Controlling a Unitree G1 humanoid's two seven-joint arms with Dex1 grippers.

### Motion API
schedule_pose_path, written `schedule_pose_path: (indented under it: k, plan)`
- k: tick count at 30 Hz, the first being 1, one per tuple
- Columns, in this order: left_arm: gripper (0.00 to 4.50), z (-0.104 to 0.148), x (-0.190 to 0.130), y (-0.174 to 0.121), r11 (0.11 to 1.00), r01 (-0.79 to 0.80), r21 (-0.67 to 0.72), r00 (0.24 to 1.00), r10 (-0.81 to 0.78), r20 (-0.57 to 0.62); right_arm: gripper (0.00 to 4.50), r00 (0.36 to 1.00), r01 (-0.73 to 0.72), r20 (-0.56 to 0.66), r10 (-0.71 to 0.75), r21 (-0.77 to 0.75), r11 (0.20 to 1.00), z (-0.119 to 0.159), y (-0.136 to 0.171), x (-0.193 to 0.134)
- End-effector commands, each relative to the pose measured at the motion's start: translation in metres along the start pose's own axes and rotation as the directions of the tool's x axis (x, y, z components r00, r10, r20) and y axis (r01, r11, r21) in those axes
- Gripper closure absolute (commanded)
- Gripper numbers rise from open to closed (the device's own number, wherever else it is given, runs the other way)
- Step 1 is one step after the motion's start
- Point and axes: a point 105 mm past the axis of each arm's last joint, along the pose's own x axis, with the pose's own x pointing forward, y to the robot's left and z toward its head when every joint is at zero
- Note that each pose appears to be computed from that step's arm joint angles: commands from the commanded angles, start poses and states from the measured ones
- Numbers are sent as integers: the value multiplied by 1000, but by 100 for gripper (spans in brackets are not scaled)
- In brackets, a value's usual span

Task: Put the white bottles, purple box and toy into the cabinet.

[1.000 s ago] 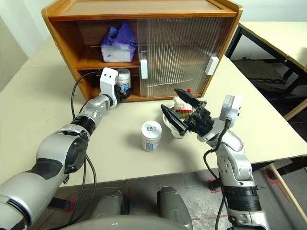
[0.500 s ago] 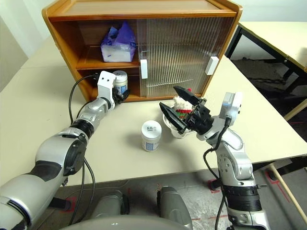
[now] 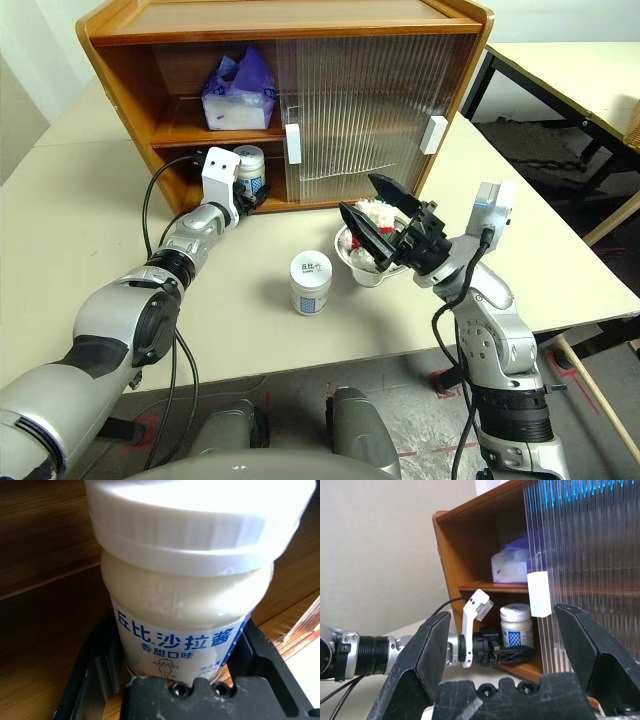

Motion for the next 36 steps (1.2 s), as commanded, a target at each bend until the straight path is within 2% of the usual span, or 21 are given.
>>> schedule_pose_path:
  k: [1, 10, 19, 35, 36]
  plan:
    - [138, 10, 2, -2, 1000, 7, 17, 999, -7, 33, 0, 1000, 1, -3, -1, 12, 1000, 3, -2, 0]
    - [138, 12, 3, -3, 1000, 9, 9, 999, -9, 35, 0, 999, -32, -14, 33, 76, 997, 2, 7, 1]
    - [138, 8, 3, -6, 1000, 11, -11, 1000, -10, 22, 0, 988, -81, -131, 88, 58, 995, -6, 13, 1]
    - [138, 4, 6, -8, 999, -4, -35, 1000, 3, -22, 0, 986, -90, -136, 98, 64, 994, -1, 22, 5]
    - [65, 4, 6, -8, 999, -4, -34, 1000, 4, -23, 0, 986, -91, -136, 99, 65, 994, -1, 23, 5]
